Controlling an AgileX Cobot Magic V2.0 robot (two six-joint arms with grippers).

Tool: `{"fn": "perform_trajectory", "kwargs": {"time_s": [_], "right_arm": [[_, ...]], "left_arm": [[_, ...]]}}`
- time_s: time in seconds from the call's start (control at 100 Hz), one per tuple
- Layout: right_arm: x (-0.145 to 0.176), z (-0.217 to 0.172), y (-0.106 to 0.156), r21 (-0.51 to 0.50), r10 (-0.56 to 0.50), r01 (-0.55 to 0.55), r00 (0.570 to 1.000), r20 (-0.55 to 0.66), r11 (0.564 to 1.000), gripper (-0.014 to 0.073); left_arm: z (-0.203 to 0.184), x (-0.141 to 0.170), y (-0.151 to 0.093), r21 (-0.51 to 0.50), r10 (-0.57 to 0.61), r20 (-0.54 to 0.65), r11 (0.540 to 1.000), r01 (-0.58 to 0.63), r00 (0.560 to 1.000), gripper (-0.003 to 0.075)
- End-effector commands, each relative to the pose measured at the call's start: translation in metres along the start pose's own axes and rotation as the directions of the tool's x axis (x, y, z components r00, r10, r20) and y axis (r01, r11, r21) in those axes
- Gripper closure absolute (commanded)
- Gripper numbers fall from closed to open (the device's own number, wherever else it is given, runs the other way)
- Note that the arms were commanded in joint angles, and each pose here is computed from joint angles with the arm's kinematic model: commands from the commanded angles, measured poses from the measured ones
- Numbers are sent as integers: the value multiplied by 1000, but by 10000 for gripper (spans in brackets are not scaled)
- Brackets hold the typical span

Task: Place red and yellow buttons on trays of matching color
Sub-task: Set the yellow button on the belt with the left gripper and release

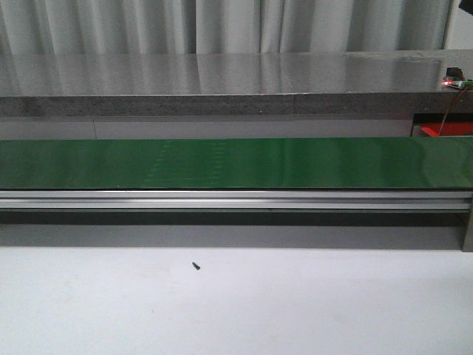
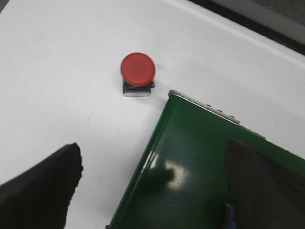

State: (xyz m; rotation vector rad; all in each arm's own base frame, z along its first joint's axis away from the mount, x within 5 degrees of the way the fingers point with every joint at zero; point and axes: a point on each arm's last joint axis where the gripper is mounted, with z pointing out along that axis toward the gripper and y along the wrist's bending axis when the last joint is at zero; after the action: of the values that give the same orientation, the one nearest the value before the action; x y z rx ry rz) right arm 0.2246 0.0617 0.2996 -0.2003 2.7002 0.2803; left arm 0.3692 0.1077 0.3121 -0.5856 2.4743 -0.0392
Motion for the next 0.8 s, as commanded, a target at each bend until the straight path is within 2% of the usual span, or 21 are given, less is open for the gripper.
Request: {"fn": "perform_trajectory", "kwargs": {"time_s": [0.0, 0.22, 0.79], "right_arm": [[-5, -13, 3, -13, -6, 7, 997, 72, 1000, 701], [-6, -13, 3, -13, -5, 7, 997, 80, 1000, 701], [-6, -13, 3, -13, -5, 7, 997, 80, 1000, 701]], "left_arm": [[-9, -15, 2, 43, -68, 100, 997, 64, 993, 120], [28, -19, 4, 92, -157, 108, 985, 147, 982, 120], [95, -20, 12, 106, -302, 146, 951, 289, 942, 120]]}}
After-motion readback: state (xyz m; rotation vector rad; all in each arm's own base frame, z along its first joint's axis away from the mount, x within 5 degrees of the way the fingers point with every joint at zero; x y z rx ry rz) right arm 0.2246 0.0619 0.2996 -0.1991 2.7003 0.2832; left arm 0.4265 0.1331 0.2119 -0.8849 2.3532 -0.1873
